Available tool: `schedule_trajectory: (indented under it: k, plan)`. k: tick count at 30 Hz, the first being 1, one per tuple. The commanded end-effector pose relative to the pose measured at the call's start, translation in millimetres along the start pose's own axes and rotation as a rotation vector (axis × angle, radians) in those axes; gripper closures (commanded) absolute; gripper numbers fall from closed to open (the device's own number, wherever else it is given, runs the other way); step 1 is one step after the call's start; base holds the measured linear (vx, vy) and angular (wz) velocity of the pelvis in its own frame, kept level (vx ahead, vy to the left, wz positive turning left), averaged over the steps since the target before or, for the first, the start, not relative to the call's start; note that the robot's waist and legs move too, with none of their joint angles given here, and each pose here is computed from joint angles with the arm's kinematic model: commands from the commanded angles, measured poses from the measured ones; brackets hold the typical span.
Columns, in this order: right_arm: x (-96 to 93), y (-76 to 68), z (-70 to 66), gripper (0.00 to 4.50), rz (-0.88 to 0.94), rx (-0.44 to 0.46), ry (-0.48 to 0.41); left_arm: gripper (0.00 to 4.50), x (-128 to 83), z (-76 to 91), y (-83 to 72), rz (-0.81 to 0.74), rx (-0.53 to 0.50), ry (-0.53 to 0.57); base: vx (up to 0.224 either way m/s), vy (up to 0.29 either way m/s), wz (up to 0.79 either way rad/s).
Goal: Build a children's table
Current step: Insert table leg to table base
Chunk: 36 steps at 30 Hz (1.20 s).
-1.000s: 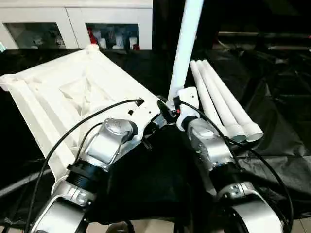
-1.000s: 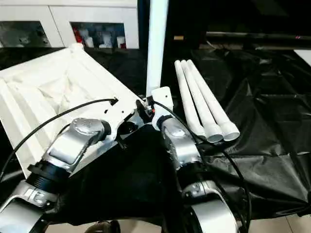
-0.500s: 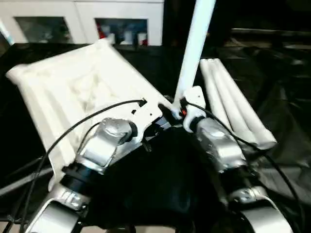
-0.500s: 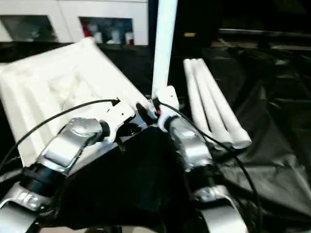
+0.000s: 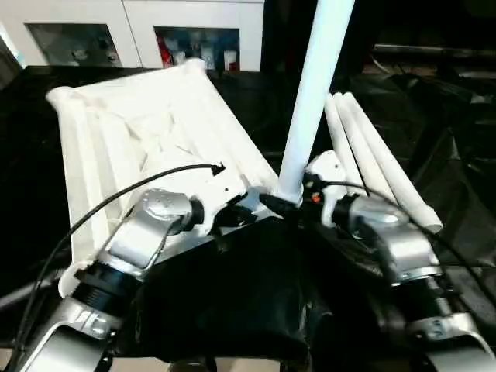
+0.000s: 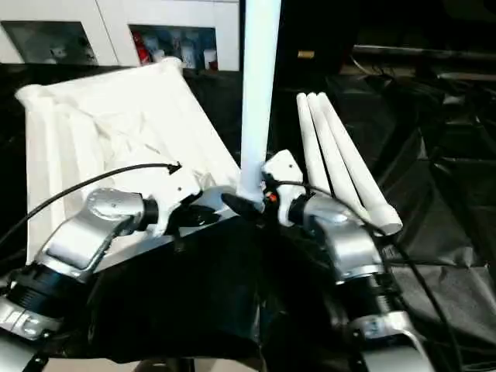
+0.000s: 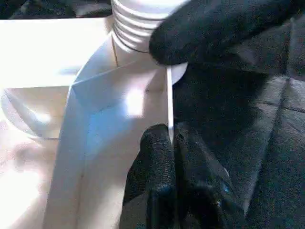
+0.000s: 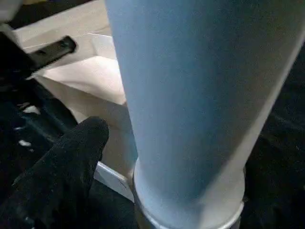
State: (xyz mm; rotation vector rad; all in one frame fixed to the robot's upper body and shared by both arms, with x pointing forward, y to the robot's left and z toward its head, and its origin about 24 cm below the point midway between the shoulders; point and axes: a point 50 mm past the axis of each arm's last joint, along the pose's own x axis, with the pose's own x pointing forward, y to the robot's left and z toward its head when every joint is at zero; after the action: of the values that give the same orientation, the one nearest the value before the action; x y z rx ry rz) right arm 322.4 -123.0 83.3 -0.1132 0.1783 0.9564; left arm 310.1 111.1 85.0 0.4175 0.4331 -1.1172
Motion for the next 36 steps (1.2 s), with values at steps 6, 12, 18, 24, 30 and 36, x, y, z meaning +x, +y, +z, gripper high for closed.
schedule_trajectory:
  k: [6, 12, 18, 24, 30, 36]
  plan:
    - [-7.0, -0.7, 2.2, 0.11, 0.054, -0.028, 0.027, 4.5, -5, 18.0, -2.8, -0.07, 0.078, -0.08, 0.0, 0.0, 0.0]
    - [-13.9, -0.3, -0.7, 0.11, 0.1, -0.053, 0.067, 4.5, -6, 17.4, -3.9, -0.096, 0.087, -0.079, 0.0, 0.0, 0.0]
    - [-17.0, -3.2, -2.6, 0.11, 0.102, -0.064, 0.086, 4.5, -7, 15.8, -6.8, -0.135, 0.097, -0.074, 0.0, 0.0, 0.0]
    - [-17.2, -3.6, -4.4, 0.55, 0.109, -0.079, 0.1, 4.5, -8, 14.2, -7.2, -0.148, 0.1, -0.066, 0.0, 0.0, 0.0]
    - [-15.0, -1.3, -7.5, 1.14, 0.119, -0.089, 0.109, 4.5, -9, 13.4, -7.3, -0.154, 0.104, -0.061, 0.0, 0.0, 0.0]
    - [-13.7, 1.5, -11.1, 1.66, 0.128, -0.082, 0.116, 4.5, -9, 12.7, -7.2, -0.158, 0.103, -0.057, 0.0, 0.0, 0.0]
